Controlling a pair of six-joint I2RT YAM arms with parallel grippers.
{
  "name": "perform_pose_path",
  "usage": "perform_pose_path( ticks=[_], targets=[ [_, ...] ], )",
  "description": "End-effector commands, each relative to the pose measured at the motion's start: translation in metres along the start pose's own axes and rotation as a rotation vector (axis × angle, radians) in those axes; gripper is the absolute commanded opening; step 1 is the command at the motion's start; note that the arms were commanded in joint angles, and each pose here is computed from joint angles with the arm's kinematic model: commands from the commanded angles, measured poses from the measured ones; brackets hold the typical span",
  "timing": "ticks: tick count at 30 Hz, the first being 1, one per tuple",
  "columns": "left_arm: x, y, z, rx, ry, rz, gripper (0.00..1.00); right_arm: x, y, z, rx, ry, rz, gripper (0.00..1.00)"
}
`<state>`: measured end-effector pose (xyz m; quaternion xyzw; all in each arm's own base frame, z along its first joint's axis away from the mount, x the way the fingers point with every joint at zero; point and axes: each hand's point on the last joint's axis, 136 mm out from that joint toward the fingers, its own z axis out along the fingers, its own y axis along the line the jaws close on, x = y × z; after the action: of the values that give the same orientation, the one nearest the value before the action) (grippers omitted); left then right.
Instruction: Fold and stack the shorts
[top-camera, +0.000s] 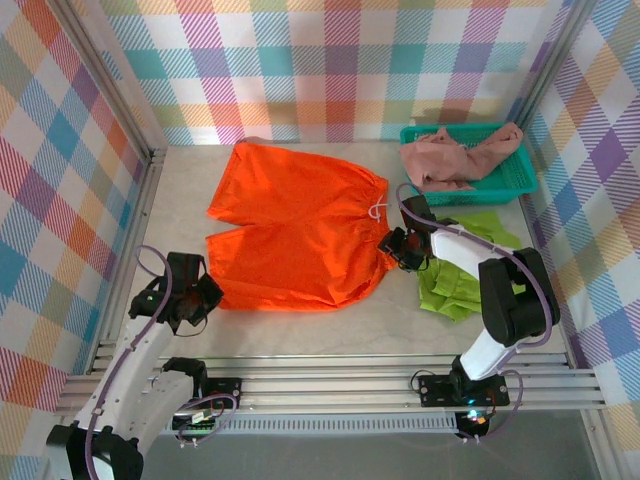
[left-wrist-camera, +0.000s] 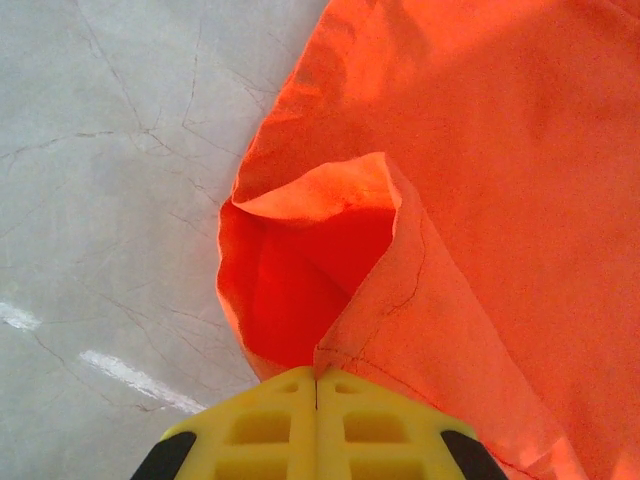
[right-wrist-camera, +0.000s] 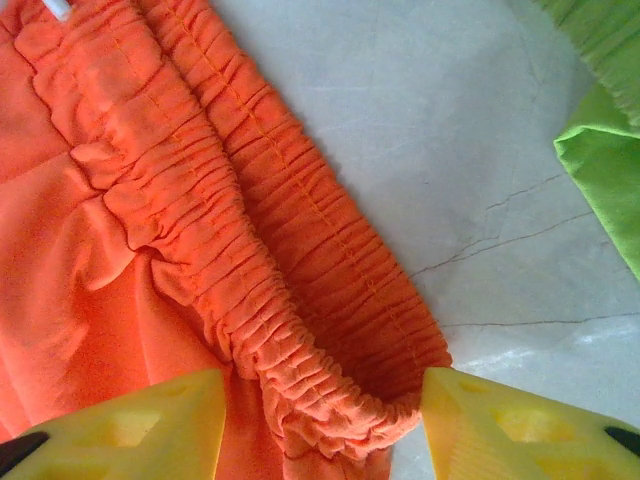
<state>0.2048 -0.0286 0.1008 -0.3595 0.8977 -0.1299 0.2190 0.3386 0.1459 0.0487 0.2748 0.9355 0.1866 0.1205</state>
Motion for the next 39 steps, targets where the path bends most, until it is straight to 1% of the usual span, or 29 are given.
perform_pose_path(
  ticks=[1,5,16,18,19,26,27,30,35,39],
  targets=[
    [0.002,0.011,0.002,-0.031,0.0,0.0,0.0,-0.001,-0.006,0.002,0.038,0.01,0.022,0.53],
    [0.002,0.01,0.002,-0.03,-0.002,0.0,0.0,0.004,-0.014,0.006,0.082,0.041,0.024,0.51],
    [0.003,0.011,0.004,-0.032,-0.001,0.001,0.0,0.011,-0.019,0.011,0.119,0.085,0.008,0.52],
    [0.002,0.011,0.003,-0.032,-0.005,0.003,0.0,0.011,-0.018,0.012,0.113,0.082,0.005,0.49],
    [0.001,0.011,0.003,-0.032,-0.007,0.003,0.0,0.011,-0.017,0.013,0.113,0.083,0.005,0.47],
    [-0.008,0.004,-0.004,-0.022,-0.037,0.009,0.0,0.003,-0.011,0.012,0.125,0.073,-0.014,0.09],
    [-0.011,0.002,-0.008,-0.02,-0.05,0.015,0.0,0.001,-0.009,0.008,0.121,0.067,-0.022,0.05],
    [-0.029,-0.006,-0.028,-0.02,-0.115,0.042,0.0,-0.005,0.0,-0.011,0.104,0.033,-0.051,0.0],
    [-0.062,-0.024,-0.076,-0.008,-0.227,0.092,0.0,-0.012,0.014,-0.055,0.046,-0.043,-0.105,0.0],
    [-0.084,-0.037,-0.117,-0.005,-0.312,0.127,0.0,-0.008,0.028,-0.089,-0.038,-0.074,-0.146,0.0]
  ],
)
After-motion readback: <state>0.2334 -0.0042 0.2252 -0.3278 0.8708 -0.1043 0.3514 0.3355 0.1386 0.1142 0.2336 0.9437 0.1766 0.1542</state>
